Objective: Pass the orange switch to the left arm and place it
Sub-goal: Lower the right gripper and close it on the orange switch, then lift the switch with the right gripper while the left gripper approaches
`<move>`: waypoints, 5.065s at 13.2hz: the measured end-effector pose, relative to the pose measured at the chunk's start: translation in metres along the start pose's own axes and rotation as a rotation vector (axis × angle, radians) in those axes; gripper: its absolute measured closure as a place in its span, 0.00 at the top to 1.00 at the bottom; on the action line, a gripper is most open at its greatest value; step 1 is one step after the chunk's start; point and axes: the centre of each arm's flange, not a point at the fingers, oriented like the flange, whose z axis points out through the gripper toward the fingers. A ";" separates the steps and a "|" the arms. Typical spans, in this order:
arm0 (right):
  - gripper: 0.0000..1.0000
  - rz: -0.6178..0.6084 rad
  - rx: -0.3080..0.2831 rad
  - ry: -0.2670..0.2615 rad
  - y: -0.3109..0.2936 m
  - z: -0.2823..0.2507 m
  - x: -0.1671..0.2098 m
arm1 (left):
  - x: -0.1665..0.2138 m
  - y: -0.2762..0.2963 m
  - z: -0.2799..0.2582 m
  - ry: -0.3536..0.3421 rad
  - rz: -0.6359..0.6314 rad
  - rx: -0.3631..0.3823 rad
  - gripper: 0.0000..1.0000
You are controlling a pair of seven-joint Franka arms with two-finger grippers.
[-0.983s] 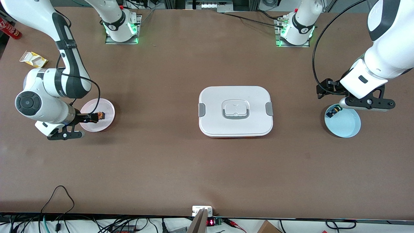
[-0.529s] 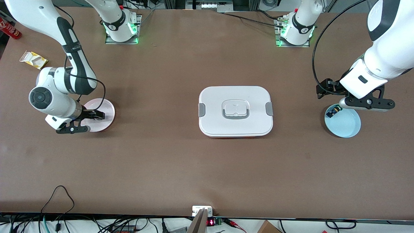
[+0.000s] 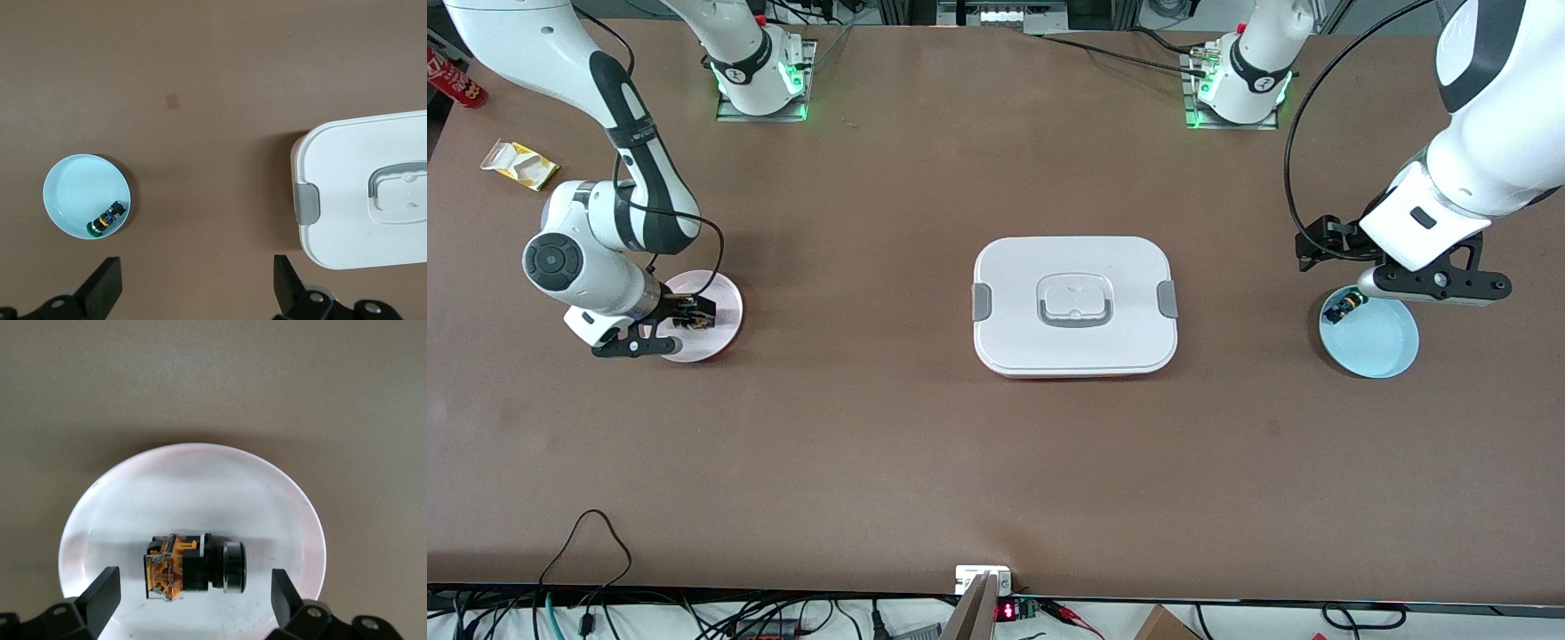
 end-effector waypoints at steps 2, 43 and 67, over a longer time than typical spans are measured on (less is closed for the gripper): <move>1.00 0.006 0.003 -0.009 0.003 0.011 -0.005 | 0.000 0.000 0.000 0.000 0.000 0.000 1.00; 0.73 -0.151 0.147 0.059 -0.051 -0.191 0.007 | -0.040 0.044 0.006 -0.383 0.046 -0.356 1.00; 0.73 -1.308 0.956 0.861 -0.255 -0.295 -0.001 | -0.082 0.288 0.096 -0.056 -0.171 -1.399 1.00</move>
